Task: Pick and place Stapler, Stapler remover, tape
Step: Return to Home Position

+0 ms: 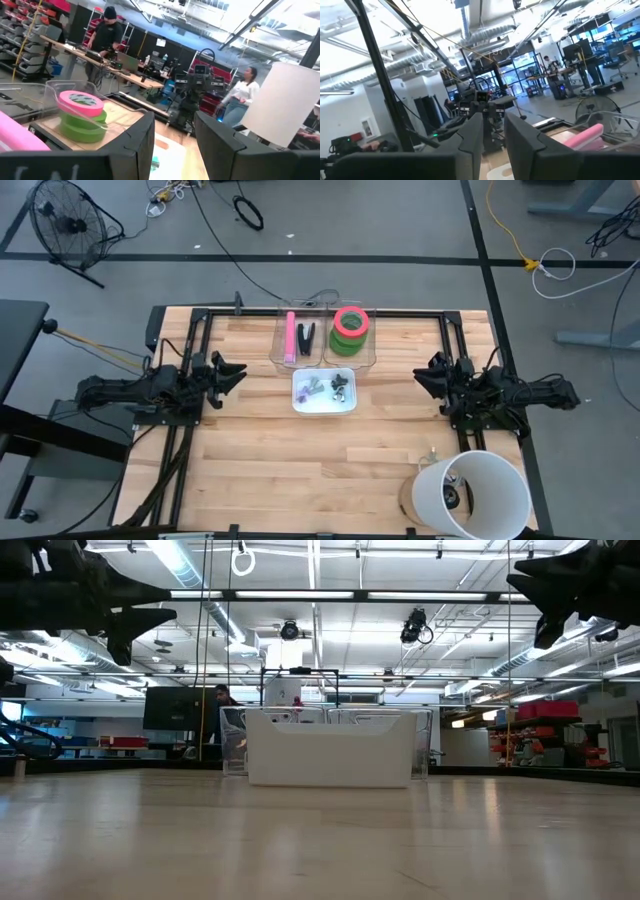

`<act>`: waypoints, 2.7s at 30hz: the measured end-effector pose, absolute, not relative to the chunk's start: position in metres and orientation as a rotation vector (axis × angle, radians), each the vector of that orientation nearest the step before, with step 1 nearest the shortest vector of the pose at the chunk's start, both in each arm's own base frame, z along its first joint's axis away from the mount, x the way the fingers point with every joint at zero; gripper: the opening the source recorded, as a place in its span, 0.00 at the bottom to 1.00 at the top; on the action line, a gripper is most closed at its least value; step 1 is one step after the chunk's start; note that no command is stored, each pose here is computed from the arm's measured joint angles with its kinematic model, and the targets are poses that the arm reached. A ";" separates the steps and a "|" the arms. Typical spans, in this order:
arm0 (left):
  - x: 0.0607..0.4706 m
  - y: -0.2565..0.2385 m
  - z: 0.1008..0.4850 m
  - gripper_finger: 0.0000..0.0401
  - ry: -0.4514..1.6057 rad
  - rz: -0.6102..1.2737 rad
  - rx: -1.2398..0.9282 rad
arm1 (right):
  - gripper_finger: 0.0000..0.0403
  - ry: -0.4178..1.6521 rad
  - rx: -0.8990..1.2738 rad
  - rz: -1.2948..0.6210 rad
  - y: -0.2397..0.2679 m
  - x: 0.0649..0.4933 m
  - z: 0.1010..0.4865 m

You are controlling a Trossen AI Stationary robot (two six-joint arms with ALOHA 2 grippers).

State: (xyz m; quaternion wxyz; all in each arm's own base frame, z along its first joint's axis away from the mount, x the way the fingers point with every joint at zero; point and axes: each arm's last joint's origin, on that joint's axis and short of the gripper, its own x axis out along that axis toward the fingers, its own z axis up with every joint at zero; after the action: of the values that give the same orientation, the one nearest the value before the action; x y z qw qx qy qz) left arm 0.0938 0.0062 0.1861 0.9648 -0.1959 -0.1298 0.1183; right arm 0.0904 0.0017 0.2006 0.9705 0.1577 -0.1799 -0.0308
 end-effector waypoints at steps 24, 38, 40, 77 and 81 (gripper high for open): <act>0.094 0.006 0.186 0.36 -0.264 0.240 -0.397 | 0.20 -0.035 -0.132 -0.170 0.001 0.097 0.172; 0.094 0.007 0.186 0.36 -0.264 0.245 -0.393 | 0.20 -0.043 -0.027 -0.167 0.001 0.097 0.172; 0.094 0.007 0.184 0.36 -0.238 0.265 -0.314 | 0.20 -0.044 -0.027 -0.167 0.001 0.097 0.172; 0.097 -0.002 0.170 0.36 -0.049 -0.026 -0.155 | 0.20 -0.043 -0.027 -0.167 0.001 0.097 0.172; 0.097 -0.002 0.173 0.36 -0.075 -0.028 -0.154 | 0.20 -0.044 -0.027 -0.167 0.001 0.097 0.172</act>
State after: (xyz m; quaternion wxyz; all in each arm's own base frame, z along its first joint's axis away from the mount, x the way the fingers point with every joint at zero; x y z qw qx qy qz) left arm 0.0973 -0.0016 0.1728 0.9962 -0.0769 -0.0373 -0.0142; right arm 0.0973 0.0007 0.1725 0.9962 -0.0136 -0.0218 -0.0834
